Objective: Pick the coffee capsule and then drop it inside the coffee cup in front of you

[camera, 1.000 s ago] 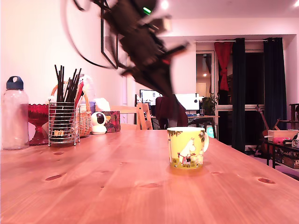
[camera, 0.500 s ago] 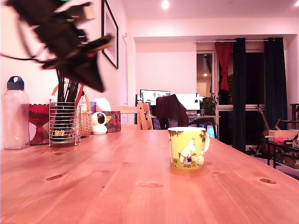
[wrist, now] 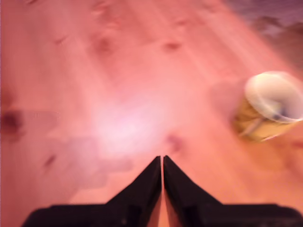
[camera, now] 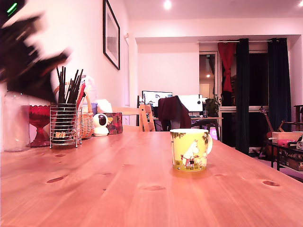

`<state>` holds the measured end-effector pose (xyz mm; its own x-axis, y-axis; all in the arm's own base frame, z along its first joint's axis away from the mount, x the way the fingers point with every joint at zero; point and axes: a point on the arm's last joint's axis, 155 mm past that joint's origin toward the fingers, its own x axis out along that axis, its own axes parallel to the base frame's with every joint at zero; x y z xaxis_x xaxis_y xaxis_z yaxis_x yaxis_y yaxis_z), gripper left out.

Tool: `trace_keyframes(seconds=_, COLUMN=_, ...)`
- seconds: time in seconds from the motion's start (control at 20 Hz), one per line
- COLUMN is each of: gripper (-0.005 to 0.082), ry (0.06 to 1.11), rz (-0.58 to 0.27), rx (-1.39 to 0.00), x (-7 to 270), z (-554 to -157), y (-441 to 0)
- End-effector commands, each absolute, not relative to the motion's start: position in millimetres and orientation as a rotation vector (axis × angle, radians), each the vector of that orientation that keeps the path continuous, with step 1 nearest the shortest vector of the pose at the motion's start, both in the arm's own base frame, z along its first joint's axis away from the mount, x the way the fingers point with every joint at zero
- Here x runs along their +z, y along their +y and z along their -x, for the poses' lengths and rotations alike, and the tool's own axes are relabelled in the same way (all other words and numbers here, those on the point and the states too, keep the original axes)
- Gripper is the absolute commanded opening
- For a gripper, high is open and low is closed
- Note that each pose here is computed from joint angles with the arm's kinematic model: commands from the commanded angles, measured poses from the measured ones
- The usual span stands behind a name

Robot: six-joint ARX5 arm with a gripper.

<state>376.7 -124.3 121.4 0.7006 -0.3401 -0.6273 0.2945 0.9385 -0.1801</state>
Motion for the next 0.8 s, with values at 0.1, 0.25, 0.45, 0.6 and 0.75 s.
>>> trace_keyframes(seconds=0.1, gripper=-0.0024, ry=0.695, rz=0.103, rx=-0.298, x=107.3, z=-365.5, y=-99.9)
trace_keyframes(seconds=0.25, gripper=-0.0024, ry=0.679, rz=0.139, rx=-0.243, x=94.2, z=-353.3, y=-78.5)
trace_keyframes(seconds=0.45, gripper=-0.0024, ry=0.601, rz=0.166, rx=-0.227, x=90.3, z=-337.6, y=-69.9)
trace_keyframes(seconds=0.6, gripper=-0.0024, ry=0.537, rz=0.167, rx=-0.233, x=93.3, z=-326.3, y=-68.6)
trace_keyframes(seconds=0.75, gripper=-0.0024, ry=0.488, rz=0.171, rx=-0.235, x=96.1, z=-317.4, y=-66.8)
